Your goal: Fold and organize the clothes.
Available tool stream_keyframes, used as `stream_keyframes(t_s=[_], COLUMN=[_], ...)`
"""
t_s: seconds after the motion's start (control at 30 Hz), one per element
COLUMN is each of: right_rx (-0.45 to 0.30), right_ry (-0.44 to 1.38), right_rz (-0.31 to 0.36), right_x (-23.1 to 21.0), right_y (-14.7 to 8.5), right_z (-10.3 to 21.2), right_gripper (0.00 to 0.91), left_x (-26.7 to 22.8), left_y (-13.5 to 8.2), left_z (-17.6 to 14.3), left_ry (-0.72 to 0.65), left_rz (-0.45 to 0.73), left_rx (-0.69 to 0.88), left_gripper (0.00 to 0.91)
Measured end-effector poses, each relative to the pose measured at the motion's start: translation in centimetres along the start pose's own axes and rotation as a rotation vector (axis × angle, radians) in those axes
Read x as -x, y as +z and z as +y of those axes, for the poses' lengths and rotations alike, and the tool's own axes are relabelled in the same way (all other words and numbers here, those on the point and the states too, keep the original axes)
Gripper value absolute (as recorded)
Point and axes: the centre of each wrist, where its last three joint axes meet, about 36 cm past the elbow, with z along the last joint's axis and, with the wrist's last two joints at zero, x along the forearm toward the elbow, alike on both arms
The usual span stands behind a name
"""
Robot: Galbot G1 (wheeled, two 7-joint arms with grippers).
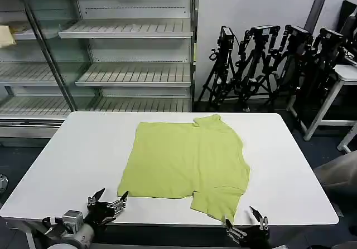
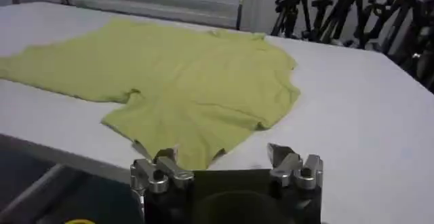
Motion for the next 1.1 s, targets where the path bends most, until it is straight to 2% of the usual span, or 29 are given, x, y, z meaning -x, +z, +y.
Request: stream_keyframes(t_s=[0.03, 0.1, 0.13, 0.77, 0.97, 1.1], right_rx=[0.003, 0.009, 0.012, 0.022, 0.016, 0.007], right_ry=[-0.002, -0.005, -0.007, -0.032, -0.040, -0.043], right_rz=[0.005, 0.013, 0.017, 0.030, 0.011, -0.027], right_x=[0.0, 0.0, 0.0, 0.0, 0.0, -0.3], right_y=[0.1, 0.1, 0.1, -0.2, -0.6, -1.5], right_z=[0.0, 0.1, 0.1, 0.4, 0.3, 0.1], right_gripper=[0.464, 0.020, 0.000, 0.000, 0.000, 0.000], left_x=[0.0, 0.0, 0.0, -0.4, -0.4, -0.5], left_y=[0.0, 0.0, 0.1, 0.1, -0.1, -0.9], left_z=[0.0, -0.1, -0.1, -0.7, -0.9, -0.8], left_ry=[0.003, 0.008, 0.010, 0.042, 0.052, 0.065], left_rz=[0.001, 0.002, 0.003, 0.008, 0.000, -0.026], left_rx=[0.000, -0.001, -0.002, -0.010, -0.014, -0.022], left_gripper=[0.010, 0.010, 0.010, 0.010, 0.010, 0.010])
